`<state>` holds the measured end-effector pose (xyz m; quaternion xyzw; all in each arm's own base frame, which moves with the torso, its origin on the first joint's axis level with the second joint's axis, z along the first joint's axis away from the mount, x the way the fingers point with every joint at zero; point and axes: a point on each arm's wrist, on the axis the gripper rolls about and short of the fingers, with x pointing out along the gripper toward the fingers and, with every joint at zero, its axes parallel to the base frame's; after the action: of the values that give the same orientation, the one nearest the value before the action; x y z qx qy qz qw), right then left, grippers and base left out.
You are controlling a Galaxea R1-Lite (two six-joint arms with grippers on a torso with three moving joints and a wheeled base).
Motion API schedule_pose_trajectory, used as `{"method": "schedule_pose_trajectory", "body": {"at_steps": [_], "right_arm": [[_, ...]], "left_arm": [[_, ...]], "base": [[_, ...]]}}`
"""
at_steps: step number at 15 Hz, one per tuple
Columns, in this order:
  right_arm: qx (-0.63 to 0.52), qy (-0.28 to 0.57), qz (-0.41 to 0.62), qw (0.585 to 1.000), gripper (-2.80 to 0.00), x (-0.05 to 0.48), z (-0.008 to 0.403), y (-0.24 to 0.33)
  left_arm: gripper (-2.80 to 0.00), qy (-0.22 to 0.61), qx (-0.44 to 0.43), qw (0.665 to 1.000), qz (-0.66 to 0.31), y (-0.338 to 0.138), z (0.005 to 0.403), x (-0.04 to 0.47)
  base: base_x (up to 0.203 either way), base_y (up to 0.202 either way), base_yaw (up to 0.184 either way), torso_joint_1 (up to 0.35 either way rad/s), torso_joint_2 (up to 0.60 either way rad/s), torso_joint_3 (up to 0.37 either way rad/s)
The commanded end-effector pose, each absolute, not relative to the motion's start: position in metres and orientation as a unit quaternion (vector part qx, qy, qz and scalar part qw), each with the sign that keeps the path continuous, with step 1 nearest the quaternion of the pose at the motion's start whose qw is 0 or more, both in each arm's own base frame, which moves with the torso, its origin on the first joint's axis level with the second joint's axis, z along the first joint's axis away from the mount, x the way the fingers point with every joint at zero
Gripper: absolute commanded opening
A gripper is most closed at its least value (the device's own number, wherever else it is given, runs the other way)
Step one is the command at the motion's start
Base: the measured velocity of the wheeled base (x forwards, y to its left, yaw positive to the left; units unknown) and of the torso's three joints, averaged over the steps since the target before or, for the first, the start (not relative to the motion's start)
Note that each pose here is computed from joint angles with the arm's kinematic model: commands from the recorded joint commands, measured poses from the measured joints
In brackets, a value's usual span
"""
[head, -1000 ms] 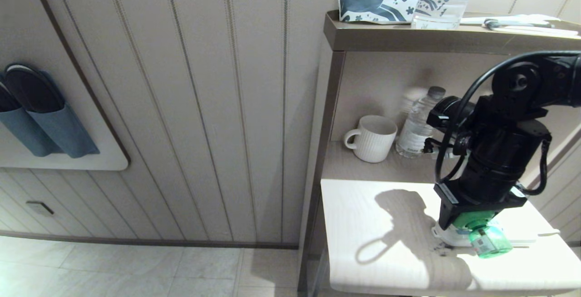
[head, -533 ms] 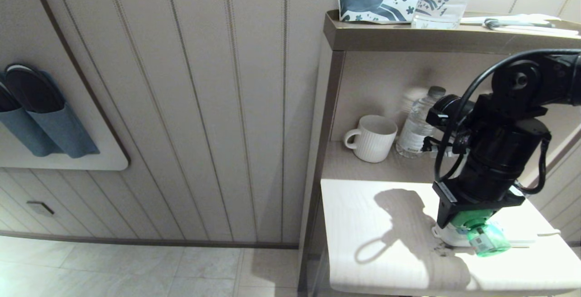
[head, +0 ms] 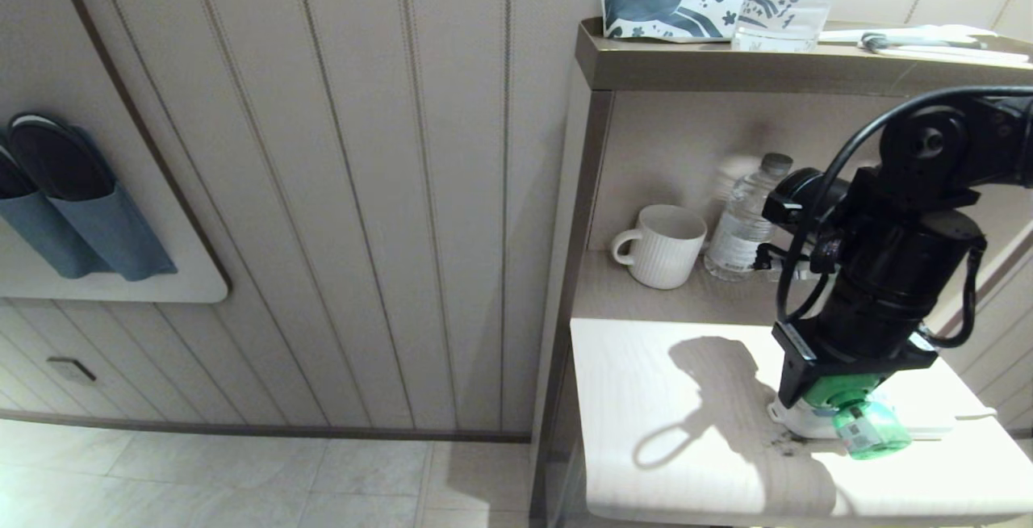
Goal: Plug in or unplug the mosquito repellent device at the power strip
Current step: Insert the plug into the socket
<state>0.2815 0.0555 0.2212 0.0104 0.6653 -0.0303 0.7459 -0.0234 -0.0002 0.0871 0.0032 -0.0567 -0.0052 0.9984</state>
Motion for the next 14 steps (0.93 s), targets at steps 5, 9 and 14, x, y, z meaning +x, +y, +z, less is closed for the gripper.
{"method": "schedule_pose_trajectory", "body": {"at_steps": [5,9,14], "right_arm": [[0.021,0.650,-0.039,0.759,-2.80,0.285,0.232,0.043],[0.030,0.653,-0.052,0.755,-2.80,0.288,0.229,0.033],[0.033,0.645,-0.055,0.762,-2.80,0.291,0.233,0.024]], "left_arm": [[-2.80,-0.058,0.003,0.998,-0.005,0.000,0.087,-0.023],[-2.80,-0.058,0.003,0.998,-0.005,0.000,0.087,-0.023],[-2.80,-0.058,0.003,0.998,-0.005,0.000,0.087,-0.023]], "base": [[0.000,0.000,0.000,0.000,0.00,0.000],[0.000,0.000,0.000,0.000,0.00,0.000],[0.000,0.000,0.000,0.000,0.00,0.000]]}}
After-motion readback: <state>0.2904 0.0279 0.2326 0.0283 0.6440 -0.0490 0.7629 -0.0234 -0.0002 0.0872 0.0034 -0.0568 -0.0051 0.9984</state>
